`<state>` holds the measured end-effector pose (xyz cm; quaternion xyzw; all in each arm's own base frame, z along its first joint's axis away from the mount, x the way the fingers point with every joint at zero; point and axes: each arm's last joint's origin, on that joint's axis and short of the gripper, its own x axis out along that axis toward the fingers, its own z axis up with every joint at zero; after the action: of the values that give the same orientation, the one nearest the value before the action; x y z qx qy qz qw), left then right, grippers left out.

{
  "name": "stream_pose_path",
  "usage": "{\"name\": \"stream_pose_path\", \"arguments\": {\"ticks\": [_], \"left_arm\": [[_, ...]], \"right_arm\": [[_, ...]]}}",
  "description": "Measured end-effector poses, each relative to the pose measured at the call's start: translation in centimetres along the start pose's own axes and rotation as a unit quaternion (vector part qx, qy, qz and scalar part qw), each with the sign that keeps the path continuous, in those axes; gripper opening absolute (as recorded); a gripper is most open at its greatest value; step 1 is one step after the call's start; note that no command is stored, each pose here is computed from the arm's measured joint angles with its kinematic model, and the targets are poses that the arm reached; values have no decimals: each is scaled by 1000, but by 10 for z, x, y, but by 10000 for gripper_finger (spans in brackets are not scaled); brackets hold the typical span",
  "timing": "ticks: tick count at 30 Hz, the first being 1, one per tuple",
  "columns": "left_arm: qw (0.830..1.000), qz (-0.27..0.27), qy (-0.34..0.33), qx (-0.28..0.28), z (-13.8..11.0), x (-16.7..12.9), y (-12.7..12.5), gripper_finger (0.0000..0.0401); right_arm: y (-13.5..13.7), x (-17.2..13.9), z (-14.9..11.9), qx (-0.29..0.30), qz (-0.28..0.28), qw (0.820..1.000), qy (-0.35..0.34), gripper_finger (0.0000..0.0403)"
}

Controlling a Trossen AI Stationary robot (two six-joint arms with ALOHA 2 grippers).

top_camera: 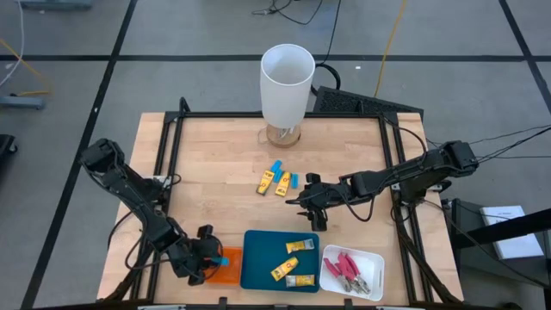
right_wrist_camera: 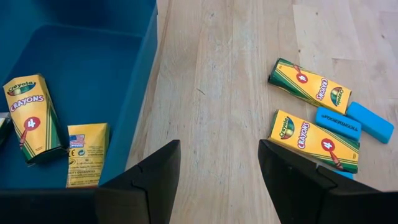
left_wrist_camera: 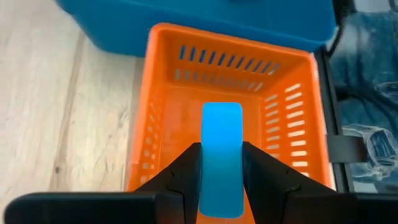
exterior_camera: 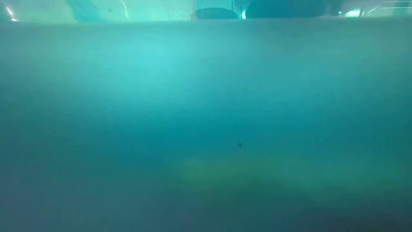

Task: Pick & Place School Supplies
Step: Put the blue eraser into the orange bin

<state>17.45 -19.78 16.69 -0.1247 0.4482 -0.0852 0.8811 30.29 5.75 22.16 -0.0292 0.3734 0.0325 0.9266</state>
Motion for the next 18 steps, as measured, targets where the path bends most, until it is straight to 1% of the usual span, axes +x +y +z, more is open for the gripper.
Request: {"name": "stream_pose_path", "arguments": {"ticks": [5,7,9,12,15,18], "left_arm": [[1000,6,-3,0,0,0,1,109],[1000,11,-8,-1,0,0,1,116],[1000,18,-12,-7,0,0,2,132],[999,30,-12,-24,-1,0,3,166],[999,26,-8,-23,-1,0,3,201],[1000,20,-3,-21,-1,0,3,226]], "right_arm": [[0,0,0,3,0,1000,0,207],[0,0,0,3,0,1000,0,207],[0,0,0,3,0,1000,0,207],[0,0,0,4,0,1000,0,207],[0,0,0,4,0,1000,0,207],[0,0,0,4,0,1000,0,207]]}}
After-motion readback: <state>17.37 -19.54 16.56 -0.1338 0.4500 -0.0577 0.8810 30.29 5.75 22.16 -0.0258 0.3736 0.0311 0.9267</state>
